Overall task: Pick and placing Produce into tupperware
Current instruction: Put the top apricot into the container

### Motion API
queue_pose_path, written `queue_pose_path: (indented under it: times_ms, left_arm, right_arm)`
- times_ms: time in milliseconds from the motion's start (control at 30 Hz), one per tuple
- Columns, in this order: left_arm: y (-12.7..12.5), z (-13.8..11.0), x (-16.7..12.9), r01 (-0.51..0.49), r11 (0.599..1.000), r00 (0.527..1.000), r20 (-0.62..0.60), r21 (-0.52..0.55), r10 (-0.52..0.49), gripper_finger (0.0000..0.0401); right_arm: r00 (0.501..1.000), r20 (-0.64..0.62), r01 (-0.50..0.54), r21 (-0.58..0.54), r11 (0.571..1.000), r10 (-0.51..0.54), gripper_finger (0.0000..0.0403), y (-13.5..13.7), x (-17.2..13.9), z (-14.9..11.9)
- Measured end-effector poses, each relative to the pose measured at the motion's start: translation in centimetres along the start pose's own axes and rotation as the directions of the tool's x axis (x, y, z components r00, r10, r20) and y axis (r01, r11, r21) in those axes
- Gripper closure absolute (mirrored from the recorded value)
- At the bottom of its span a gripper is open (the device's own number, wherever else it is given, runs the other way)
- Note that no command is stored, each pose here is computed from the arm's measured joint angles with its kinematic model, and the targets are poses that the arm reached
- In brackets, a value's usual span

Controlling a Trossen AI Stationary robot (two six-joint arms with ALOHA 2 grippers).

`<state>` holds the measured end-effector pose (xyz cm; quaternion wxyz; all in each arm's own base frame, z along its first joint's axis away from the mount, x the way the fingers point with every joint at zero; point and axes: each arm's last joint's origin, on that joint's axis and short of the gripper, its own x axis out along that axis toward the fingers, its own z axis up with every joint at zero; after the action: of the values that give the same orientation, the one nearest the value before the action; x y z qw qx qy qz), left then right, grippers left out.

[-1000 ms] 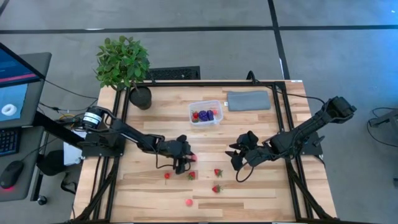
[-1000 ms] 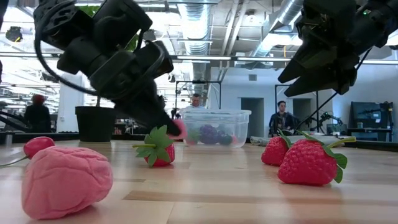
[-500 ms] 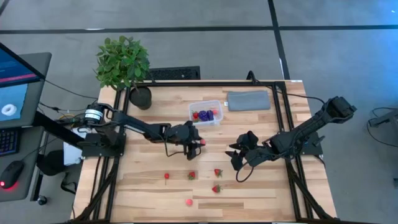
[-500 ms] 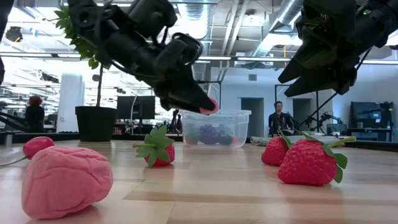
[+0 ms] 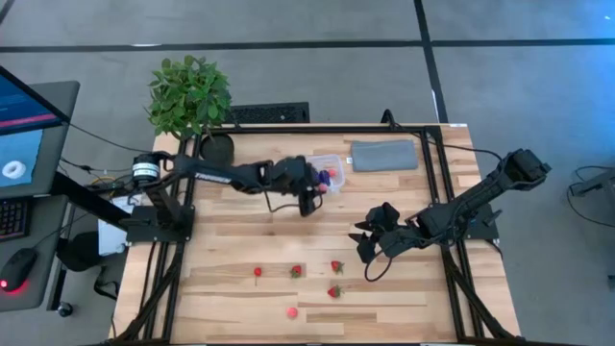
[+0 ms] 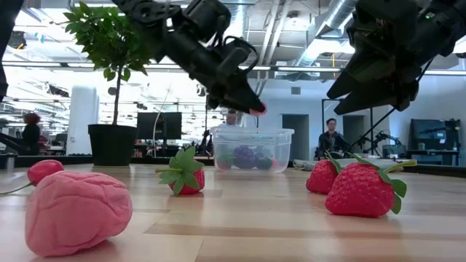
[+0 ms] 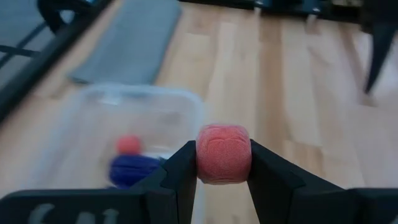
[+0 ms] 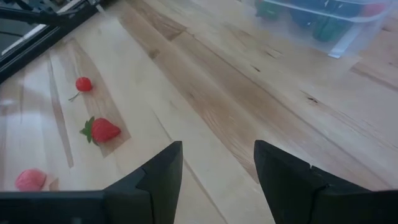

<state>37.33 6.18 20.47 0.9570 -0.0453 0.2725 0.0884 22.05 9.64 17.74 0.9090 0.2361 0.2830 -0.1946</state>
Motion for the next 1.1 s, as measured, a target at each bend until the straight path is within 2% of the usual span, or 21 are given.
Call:
queue_pose_path:
  times_ms: [233, 400, 700, 767, 867, 1100]
  left_arm:
    - [3.7, 2.7, -0.7, -0.074, 0.997, 0.997, -0.028, 0.013, 0.075, 0.0289]
    - [5.6, 3.5, -1.1, -0.059, 0.998, 0.997, -0.04, -0.018, 0.059, 0.0289]
    - [6.2, 3.0, -0.7, -0.054, 0.998, 0.997, -0.059, -0.031, 0.052, 0.0289]
    - [6.3, 3.1, -0.2, -0.053, 0.998, 0.998, -0.039, -0.033, 0.052, 0.0289]
    - [6.6, 2.4, 0.3, -0.051, 0.997, 0.996, -0.072, -0.063, 0.047, 0.0289]
    - [7.0, 2.7, 2.5, -0.023, 0.996, 0.993, -0.119, -0.081, 0.013, 0.0289]
  right_arm:
    - [1.0, -0.005, 0.009, -0.008, 1.0, -0.009, 0.0182, 0.0, 0.1, -0.1]
    - [0.999, -0.014, 0.03, -0.027, 0.999, -0.03, 0.0182, -0.1, 0.4, -0.5]
    - [0.999, -0.022, 0.029, -0.043, 0.999, -0.03, 0.0182, 0.4, 1.5, -1.6]
    - [0.999, -0.028, 0.023, -0.042, 0.999, -0.024, 0.0182, 0.5, 1.8, -1.8]
    - [1.0, -0.022, 0.006, -0.029, 1.0, -0.007, 0.0182, 0.7, 2.0, -1.9]
    - [1.0, -0.019, -0.006, -0.025, 1.0, 0.005, 0.0182, 0.9, 1.9, -1.9]
